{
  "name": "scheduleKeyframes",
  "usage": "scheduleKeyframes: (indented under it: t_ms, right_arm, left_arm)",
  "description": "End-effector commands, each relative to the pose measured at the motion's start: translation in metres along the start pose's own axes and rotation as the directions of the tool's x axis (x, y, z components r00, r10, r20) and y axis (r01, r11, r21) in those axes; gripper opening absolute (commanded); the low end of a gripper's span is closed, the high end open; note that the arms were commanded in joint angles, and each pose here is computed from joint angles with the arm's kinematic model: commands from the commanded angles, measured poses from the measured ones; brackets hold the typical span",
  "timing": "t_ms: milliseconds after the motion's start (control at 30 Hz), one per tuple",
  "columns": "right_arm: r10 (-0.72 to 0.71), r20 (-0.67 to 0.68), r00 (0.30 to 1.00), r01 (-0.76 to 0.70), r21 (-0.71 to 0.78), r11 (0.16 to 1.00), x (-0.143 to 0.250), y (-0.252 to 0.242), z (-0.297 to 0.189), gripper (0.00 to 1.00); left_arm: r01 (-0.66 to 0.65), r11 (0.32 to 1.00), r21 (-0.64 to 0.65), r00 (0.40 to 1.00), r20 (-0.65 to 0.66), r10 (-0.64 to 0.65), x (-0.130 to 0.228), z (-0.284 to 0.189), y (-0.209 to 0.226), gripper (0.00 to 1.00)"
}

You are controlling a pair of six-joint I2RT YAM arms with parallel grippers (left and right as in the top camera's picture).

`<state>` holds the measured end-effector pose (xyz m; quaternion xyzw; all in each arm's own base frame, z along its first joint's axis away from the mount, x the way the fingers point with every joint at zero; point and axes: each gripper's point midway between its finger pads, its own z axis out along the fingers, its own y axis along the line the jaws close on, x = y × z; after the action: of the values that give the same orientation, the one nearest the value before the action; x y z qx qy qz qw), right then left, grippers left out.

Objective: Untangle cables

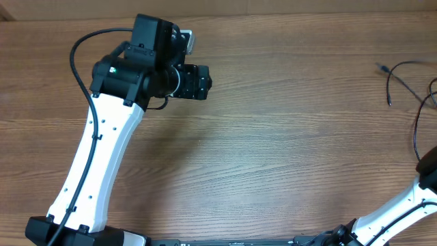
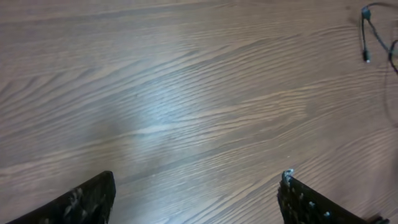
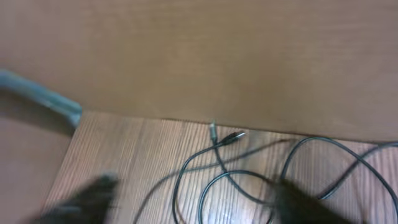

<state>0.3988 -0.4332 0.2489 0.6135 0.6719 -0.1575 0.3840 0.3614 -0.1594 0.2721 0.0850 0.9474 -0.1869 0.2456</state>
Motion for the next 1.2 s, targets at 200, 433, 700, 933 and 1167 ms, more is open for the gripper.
scheduleKeyframes:
  t_ms: [200,433,700,933,1167]
  right_arm:
    - [-0.286,0.06,0.956,0.291,-0.254,0.922,0.018,0.091,-0.082,1.0]
    - [-0.373,0.17,0.912,0.41,-0.415,0.812,0.042,0.151,-0.189,1.0]
    - [-0.388,0.25,0.887,0.451,-0.651,0.611,0.075,0.183,-0.332,1.0]
    - [-0.472,0.215,0.855,0.446,-0.77,0.457,0.112,0.156,-0.416,1.0]
    - [-0.582,0.127,0.803,0.47,-0.736,0.487,0.129,0.084,-0.437,1.0]
  left_arm:
    - [-0.032,0.999,0.043,0.999,0.01,0.031,0.005,-0.007,-0.021,0.84]
    - [-0.041,0.998,0.049,0.998,0.052,0.038,0.002,-0.029,-0.027,0.83]
    - [-0.058,0.996,-0.068,0.952,0.297,0.076,-0.007,-0.116,-0.02,0.98]
    - [0.002,0.978,-0.207,0.871,0.481,0.1,0.007,-0.194,0.0,1.0]
    - [0.068,0.957,-0.283,0.856,0.509,0.089,0.04,-0.228,0.019,0.99]
